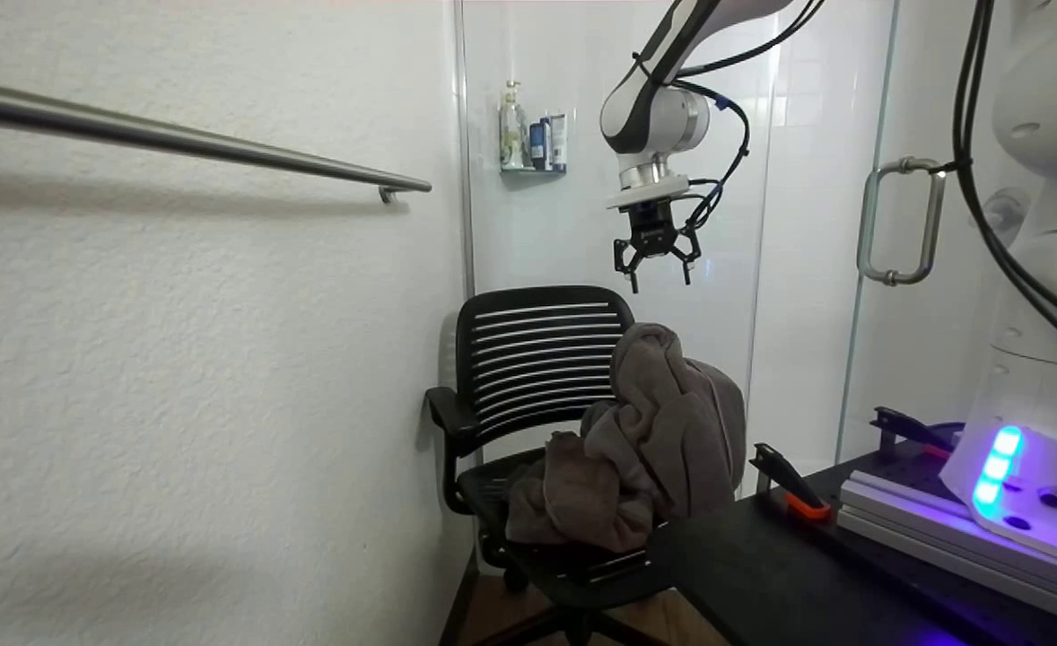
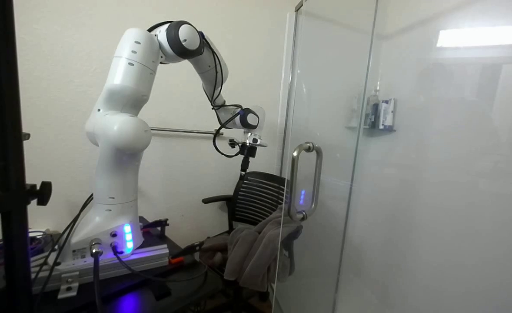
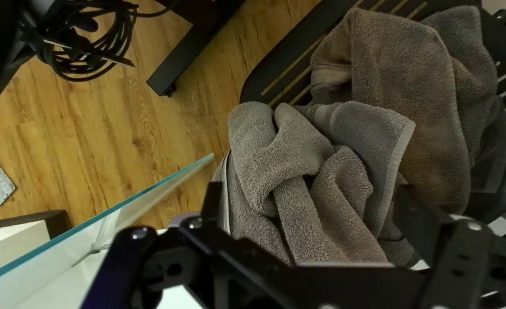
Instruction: Remove the grey towel from the from the bar and put it on the chair, then get the brown towel and put it on the bar
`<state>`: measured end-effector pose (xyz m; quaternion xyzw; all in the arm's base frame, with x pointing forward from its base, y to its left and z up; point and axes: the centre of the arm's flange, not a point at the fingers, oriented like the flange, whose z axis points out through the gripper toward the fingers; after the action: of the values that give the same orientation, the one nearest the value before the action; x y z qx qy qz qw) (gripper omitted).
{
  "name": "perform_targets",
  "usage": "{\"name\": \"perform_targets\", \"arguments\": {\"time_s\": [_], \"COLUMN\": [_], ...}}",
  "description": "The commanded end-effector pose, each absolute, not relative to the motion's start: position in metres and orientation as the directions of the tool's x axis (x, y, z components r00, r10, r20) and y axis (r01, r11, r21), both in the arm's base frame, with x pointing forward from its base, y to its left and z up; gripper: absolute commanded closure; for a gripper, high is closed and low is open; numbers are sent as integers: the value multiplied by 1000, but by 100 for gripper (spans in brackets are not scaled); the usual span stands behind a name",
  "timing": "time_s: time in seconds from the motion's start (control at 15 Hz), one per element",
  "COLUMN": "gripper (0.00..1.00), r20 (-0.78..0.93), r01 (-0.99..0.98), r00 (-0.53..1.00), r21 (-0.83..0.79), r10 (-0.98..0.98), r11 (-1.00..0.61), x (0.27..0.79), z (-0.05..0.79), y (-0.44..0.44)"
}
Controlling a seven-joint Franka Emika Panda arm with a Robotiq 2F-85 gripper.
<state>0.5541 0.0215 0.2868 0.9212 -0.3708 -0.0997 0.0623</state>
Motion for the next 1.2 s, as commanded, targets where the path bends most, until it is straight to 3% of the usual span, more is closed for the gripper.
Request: {"name": "perform_targets", "arguments": {"time_s": [0.0,0.33,0.6,0.87,1.13], "gripper": [0,0,0,0,0], "r20": [-182,-115,-81,-91,-194], "r01": [-641,-605,-582,-583,-712], "r00": [713,754,760,760,658], "r21": [224,262,357,340,157], "r10": [-677,-647,-645,-643,-728], "r11": [-734,-752,-731,-738,-685], "x": [564,530,513,510,538], "z": [230,134,107,103,73], "y": [52,118,143,147,151]}}
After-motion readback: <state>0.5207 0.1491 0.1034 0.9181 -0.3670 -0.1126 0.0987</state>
